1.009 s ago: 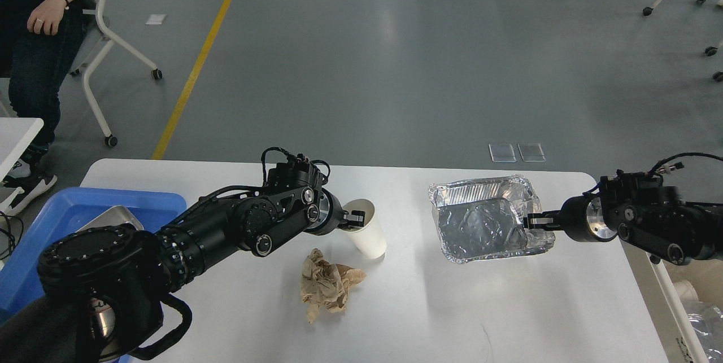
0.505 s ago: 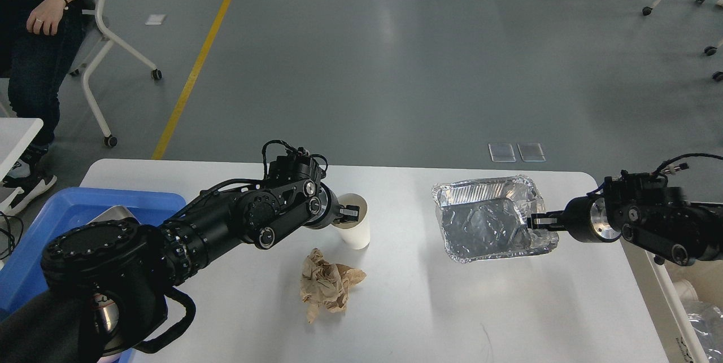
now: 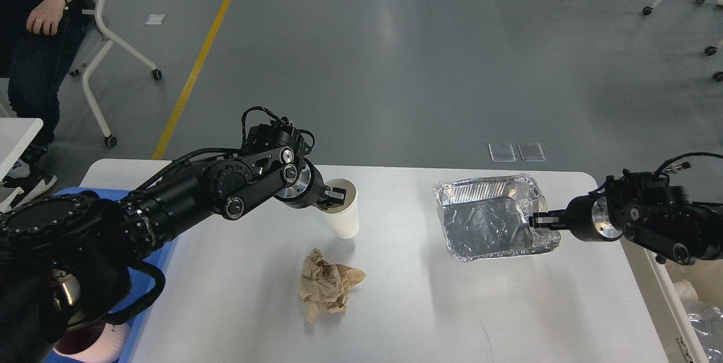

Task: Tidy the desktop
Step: 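Lift the paper cup high and carry it over the foil tray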

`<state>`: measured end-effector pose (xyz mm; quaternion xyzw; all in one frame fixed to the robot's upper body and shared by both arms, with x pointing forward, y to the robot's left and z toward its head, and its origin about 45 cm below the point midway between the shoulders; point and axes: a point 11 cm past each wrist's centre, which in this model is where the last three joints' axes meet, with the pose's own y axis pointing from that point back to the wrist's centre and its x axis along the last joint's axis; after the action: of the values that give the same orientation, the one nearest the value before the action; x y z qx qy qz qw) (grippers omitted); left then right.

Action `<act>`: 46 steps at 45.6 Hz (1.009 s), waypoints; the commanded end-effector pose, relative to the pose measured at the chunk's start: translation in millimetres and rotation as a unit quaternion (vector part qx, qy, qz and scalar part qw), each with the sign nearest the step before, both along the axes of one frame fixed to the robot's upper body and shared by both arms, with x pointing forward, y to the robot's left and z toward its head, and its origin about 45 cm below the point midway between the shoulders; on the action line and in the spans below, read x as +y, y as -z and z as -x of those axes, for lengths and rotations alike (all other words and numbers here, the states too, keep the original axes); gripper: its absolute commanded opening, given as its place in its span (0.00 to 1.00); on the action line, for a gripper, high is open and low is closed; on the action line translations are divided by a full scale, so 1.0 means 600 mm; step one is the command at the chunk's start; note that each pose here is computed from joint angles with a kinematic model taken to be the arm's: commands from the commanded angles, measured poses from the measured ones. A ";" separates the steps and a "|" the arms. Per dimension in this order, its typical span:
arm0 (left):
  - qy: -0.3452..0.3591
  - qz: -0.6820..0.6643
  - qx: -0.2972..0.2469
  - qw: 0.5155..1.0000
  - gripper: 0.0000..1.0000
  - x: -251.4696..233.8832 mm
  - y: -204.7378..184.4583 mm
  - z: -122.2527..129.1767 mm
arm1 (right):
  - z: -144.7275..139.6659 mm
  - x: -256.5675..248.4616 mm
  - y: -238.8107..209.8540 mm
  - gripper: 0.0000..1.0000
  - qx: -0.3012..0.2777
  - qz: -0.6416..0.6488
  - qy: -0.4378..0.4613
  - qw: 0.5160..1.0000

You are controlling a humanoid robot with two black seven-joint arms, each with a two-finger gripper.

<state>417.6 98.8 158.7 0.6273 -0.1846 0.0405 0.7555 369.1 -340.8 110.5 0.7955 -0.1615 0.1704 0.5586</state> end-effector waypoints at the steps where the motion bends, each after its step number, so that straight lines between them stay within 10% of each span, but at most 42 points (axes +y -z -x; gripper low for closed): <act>1: 0.003 -0.010 0.000 1.000 0.00 0.056 -0.032 -0.012 | -0.002 0.000 -0.002 0.00 -0.002 0.000 0.000 1.000; 25: -0.026 0.071 -0.136 0.988 0.00 0.099 -0.431 -0.110 | -0.008 0.014 -0.007 0.00 -0.003 -0.004 -0.008 1.000; 46: 0.058 0.081 -0.121 0.988 0.00 -0.173 -0.406 -0.068 | -0.012 0.043 -0.027 0.00 0.034 -0.020 -0.026 0.999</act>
<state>469.9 26.2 417.6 0.5430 -0.3018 0.1076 0.7762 377.3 -322.0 124.5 0.8087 -0.1348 0.1633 0.5487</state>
